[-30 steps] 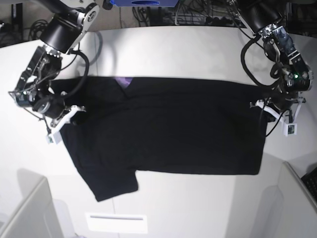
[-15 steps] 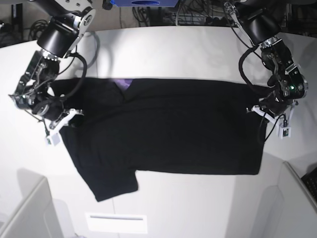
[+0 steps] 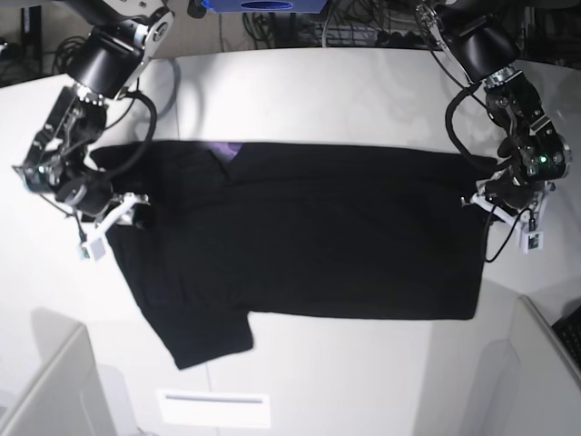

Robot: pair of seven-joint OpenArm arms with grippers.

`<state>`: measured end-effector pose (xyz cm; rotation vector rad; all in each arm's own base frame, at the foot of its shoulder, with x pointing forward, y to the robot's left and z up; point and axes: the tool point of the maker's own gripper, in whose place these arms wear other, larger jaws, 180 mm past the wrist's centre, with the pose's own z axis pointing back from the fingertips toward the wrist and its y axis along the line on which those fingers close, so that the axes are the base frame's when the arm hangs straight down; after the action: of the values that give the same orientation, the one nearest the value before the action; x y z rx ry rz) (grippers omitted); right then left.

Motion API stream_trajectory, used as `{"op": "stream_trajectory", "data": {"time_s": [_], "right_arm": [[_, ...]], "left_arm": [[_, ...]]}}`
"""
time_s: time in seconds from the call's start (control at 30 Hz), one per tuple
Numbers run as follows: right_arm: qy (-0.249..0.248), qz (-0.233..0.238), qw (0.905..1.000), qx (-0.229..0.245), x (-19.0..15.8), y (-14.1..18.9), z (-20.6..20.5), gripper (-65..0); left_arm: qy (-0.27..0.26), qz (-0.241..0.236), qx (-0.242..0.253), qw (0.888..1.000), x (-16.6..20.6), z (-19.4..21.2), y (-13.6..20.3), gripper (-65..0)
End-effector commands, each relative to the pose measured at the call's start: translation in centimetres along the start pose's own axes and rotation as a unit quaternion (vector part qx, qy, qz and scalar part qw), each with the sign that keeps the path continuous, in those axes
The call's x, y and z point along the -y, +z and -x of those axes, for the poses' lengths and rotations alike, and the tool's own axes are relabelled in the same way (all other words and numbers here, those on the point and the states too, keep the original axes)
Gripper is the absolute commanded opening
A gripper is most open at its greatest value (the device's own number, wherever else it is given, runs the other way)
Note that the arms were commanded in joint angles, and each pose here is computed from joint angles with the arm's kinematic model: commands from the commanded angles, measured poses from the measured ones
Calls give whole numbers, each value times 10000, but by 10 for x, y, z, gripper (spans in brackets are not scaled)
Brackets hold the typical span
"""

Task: Fold the T-shirt properly
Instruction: 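Lift the shoulder corners and pull the shirt toward the robot, then lower the shirt and release both grippers at the collar edge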

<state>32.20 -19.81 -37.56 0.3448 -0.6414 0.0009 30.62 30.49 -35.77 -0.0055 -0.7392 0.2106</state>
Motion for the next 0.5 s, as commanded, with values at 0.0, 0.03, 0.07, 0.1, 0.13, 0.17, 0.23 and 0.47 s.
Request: {"op": "stream_trajectory", "data": {"time_s": [0.0, 0.03, 0.07, 0.1, 0.13, 0.17, 0.23, 0.47], "right_arm": [[176, 9, 9988, 450, -6, 13, -23, -368], [240, 27, 9978, 616, -13, 20, -25, -371], [250, 105, 9968, 754, -14, 30, -24, -375], [243, 265, 9950, 931, -13, 44, -24, -372], [151, 372, 9936, 1056, -16, 54, -20, -372], [23, 509, 9918, 1175, -14, 64, -15, -372], [-329, 809, 9877, 1294, -4, 81, 3, -371], [-1404, 1306, 9775, 879, 29, 101, 72, -369]], "left_arm": [[9, -121, 510, 9986, -10, -29, 15, -355], [57, -232, 678, 9974, -17, -36, 24, -318], [123, -312, 772, 9964, -20, -38, 32, -288], [161, -412, 877, 9952, -25, -37, 41, -268], [184, -515, 956, 9939, -28, -35, 50, -263], [231, -592, 940, 9935, -31, -26, 56, -260], [416, -664, 756, 9941, -35, -1, 58, -260], [1320, -780, 291, 9877, -50, 67, 48, -260]]}}
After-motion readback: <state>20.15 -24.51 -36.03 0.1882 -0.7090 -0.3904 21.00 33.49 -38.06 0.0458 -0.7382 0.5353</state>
